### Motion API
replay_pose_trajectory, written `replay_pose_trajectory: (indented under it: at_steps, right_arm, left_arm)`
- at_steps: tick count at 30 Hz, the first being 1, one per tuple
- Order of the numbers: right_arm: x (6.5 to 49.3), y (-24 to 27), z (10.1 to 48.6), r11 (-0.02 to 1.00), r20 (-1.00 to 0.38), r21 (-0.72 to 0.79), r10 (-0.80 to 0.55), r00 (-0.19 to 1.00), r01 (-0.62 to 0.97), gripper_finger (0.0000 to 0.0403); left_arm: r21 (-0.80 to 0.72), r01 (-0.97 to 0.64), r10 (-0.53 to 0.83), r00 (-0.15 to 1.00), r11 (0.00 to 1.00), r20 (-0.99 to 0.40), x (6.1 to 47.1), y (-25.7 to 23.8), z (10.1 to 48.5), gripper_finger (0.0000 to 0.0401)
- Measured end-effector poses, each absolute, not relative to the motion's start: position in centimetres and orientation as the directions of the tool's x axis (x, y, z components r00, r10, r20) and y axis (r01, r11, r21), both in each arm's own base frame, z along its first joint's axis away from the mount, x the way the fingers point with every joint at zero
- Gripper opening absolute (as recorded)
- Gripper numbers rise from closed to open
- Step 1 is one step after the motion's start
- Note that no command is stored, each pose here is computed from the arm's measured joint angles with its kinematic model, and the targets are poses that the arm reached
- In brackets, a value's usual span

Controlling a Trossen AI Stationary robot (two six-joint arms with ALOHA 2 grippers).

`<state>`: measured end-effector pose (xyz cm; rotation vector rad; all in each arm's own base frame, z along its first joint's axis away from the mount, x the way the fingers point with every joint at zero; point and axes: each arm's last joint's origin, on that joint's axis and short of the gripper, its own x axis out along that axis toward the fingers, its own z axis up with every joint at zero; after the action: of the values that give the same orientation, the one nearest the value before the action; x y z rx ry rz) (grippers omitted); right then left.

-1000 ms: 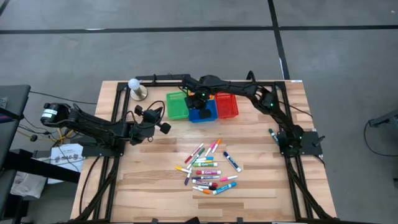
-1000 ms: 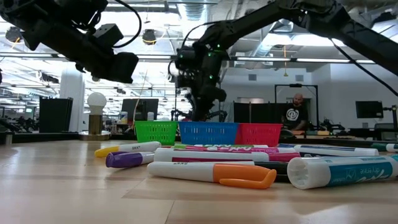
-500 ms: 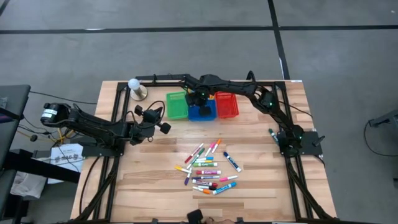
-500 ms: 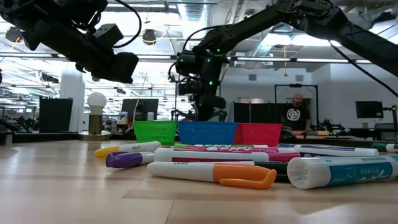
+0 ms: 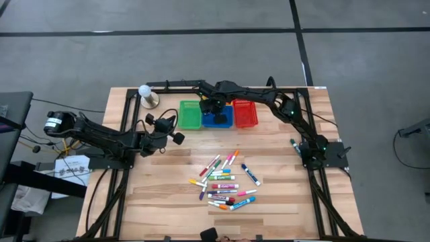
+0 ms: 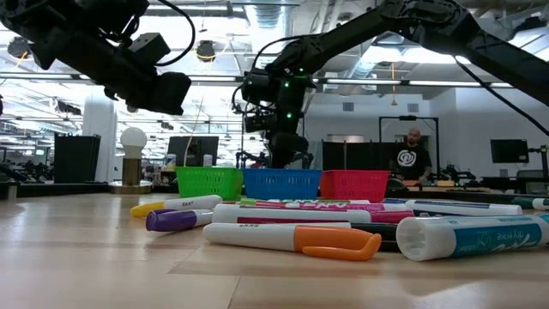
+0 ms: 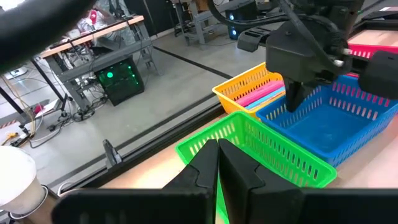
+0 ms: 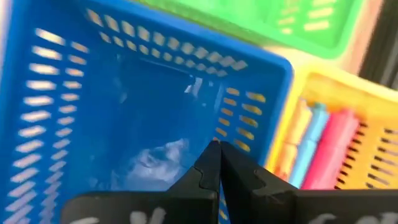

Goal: Pick & Place Markers
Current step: Adjust the colored bins on the table, then put the large blue marker pen into the red bin

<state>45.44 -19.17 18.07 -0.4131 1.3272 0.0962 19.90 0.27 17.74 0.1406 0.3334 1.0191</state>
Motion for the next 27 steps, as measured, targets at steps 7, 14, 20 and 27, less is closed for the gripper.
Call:
replay_pose_trajectory:
  at_steps: [7, 14, 20, 27]
  right_arm:
    - [45.7, -17.6, 22.7, 0.915, -0.931, -0.261, -0.153, 0.333, -0.309, 0.0000]
    - [41.6, -17.1, 33.1, 0.977, -0.797, -0.133, -0.007, 0.604, -0.165, 0.0000]
    - [36.5, -14.5, 37.1, 0.992, -0.760, -0.119, -0.067, 0.646, -0.037, 0.0000]
    - [30.3, -8.3, 36.2, 0.986, -0.733, -0.137, -0.165, 0.660, 0.095, 0.0000]
  left_arm:
    - [0.263, -0.813, 0.853, 0.478, 0.520, -0.209, 19.8, 0.3, 17.6, 0.0012]
    - [0.200, -0.805, 0.823, 0.506, 0.558, -0.257, 19.2, 0.4, 16.2, 0.0012]
    - [0.100, -0.697, 0.680, 0.644, 0.711, -0.350, 19.5, 0.0, 15.8, 0.0012]
    - [0.015, -0.592, 0.553, 0.742, 0.806, -0.379, 19.9, -1.9, 15.4, 0.0012]
